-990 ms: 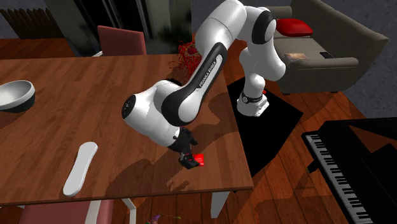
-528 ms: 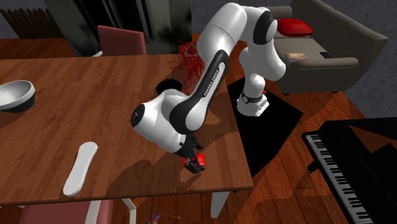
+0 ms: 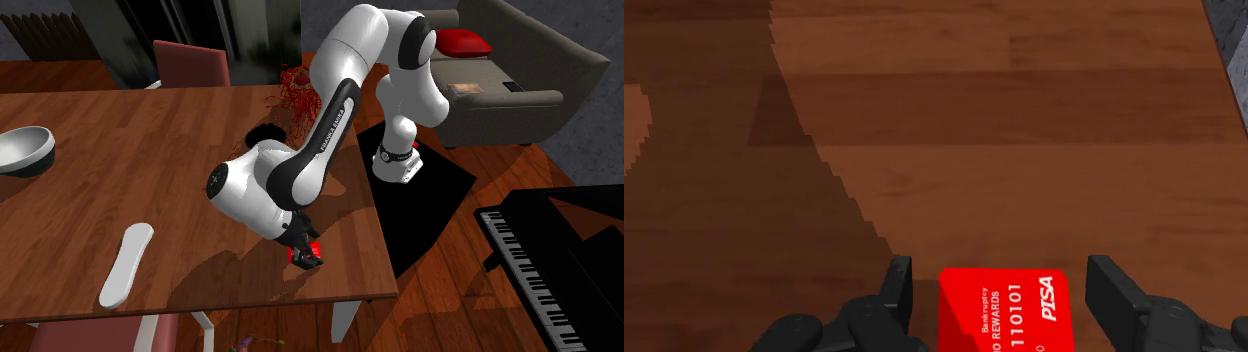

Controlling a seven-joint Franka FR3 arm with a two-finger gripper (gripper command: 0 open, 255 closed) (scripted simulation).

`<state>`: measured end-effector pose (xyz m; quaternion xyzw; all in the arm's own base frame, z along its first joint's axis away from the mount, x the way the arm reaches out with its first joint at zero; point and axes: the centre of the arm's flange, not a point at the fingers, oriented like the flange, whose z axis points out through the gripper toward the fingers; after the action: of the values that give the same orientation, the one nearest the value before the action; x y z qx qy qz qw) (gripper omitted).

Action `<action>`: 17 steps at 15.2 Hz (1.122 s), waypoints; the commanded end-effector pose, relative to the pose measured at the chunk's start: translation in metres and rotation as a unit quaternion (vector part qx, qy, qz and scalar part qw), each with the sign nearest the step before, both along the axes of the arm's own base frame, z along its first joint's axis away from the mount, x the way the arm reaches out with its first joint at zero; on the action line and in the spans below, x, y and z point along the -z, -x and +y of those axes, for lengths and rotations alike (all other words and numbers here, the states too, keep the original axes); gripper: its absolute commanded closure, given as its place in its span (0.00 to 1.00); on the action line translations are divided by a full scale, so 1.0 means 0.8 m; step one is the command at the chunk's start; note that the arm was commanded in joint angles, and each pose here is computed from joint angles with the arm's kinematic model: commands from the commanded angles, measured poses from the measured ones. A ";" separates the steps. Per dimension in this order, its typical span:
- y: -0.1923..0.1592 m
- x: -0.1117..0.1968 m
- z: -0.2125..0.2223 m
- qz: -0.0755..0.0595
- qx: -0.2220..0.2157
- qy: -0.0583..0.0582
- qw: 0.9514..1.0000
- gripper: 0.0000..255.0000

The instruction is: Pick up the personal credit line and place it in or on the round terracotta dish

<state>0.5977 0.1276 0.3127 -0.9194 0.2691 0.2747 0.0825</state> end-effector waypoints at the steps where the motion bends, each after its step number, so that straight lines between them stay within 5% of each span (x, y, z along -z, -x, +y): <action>1: 0.000 0.003 0.003 0.000 0.000 -0.001 1.000 1.00; 9: 0.000 0.003 0.003 0.000 0.000 -0.001 1.000 1.00; 17: 0.000 -0.049 0.003 0.000 0.000 -0.001 1.000 1.00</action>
<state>0.5977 0.1312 0.3467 -0.9195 0.2684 0.2748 0.0834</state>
